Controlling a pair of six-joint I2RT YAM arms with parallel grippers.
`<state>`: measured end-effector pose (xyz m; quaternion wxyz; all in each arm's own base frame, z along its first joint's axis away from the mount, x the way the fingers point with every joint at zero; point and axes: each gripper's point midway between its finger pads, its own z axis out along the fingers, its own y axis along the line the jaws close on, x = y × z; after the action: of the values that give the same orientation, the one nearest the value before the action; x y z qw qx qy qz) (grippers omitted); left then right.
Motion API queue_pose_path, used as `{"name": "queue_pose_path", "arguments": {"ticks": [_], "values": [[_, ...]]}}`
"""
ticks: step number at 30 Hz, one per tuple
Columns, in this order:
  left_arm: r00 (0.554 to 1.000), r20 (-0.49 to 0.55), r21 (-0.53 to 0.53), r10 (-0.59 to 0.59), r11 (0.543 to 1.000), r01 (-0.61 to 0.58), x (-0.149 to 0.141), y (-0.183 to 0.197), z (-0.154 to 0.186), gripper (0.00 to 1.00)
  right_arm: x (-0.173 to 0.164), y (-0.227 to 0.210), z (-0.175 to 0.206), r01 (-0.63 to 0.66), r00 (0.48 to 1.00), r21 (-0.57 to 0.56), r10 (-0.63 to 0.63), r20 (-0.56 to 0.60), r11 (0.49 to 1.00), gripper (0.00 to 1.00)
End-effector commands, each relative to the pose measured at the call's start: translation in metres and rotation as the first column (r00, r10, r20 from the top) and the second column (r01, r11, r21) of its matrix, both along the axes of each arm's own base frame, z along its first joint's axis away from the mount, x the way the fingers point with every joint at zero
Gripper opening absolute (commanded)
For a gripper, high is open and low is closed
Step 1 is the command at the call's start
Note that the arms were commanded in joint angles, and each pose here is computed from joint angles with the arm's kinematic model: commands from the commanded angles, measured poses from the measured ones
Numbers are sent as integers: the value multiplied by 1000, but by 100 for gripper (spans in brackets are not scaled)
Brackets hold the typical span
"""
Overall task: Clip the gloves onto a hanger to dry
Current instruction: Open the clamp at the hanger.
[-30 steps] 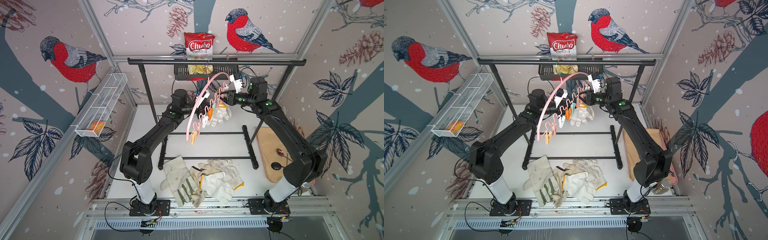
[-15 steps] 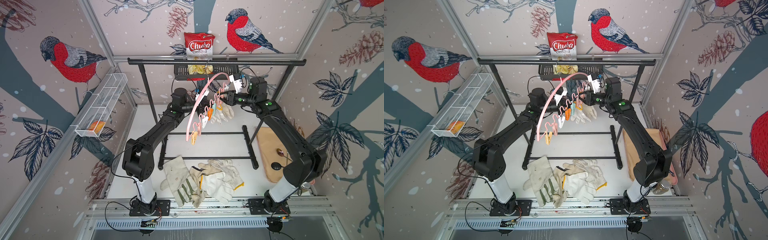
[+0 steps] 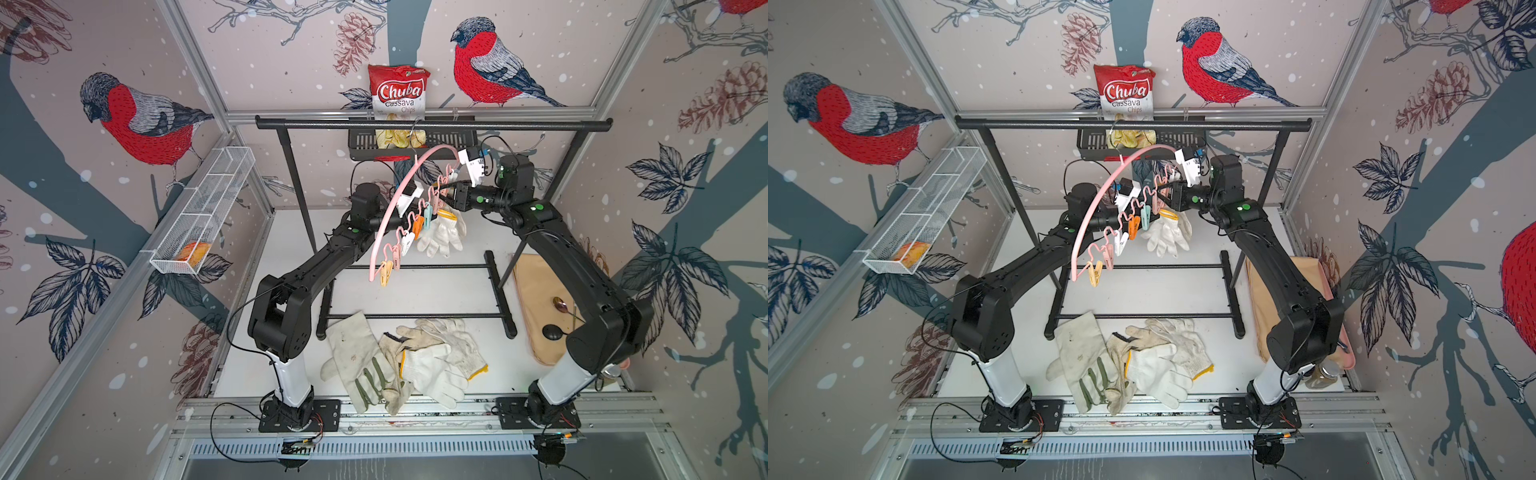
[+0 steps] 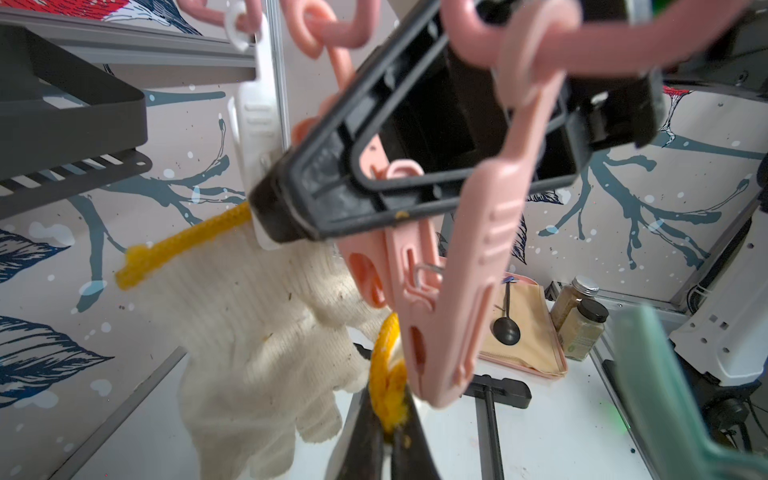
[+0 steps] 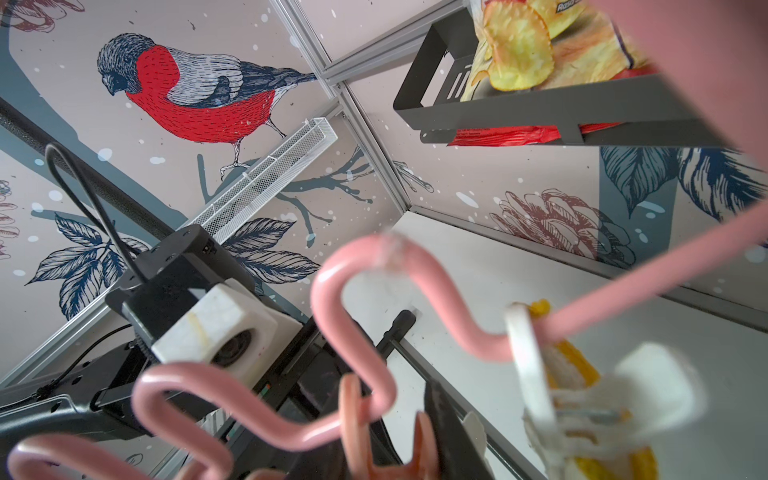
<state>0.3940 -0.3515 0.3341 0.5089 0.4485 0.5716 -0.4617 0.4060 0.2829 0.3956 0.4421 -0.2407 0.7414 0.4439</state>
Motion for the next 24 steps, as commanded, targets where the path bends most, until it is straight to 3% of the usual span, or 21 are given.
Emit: {"name": "queue_pose_path", "arguments": {"ticks": [1, 24], "values": [[998, 42, -49, 37, 998, -35, 2, 1, 15, 0, 2, -1, 9, 5, 999, 15, -6, 46, 1000, 15], [997, 73, -105, 15, 994, -8, -5, -2, 42, 0, 1, -4, 11, 8, 999, 15, -9, 53, 1000, 16]]}}
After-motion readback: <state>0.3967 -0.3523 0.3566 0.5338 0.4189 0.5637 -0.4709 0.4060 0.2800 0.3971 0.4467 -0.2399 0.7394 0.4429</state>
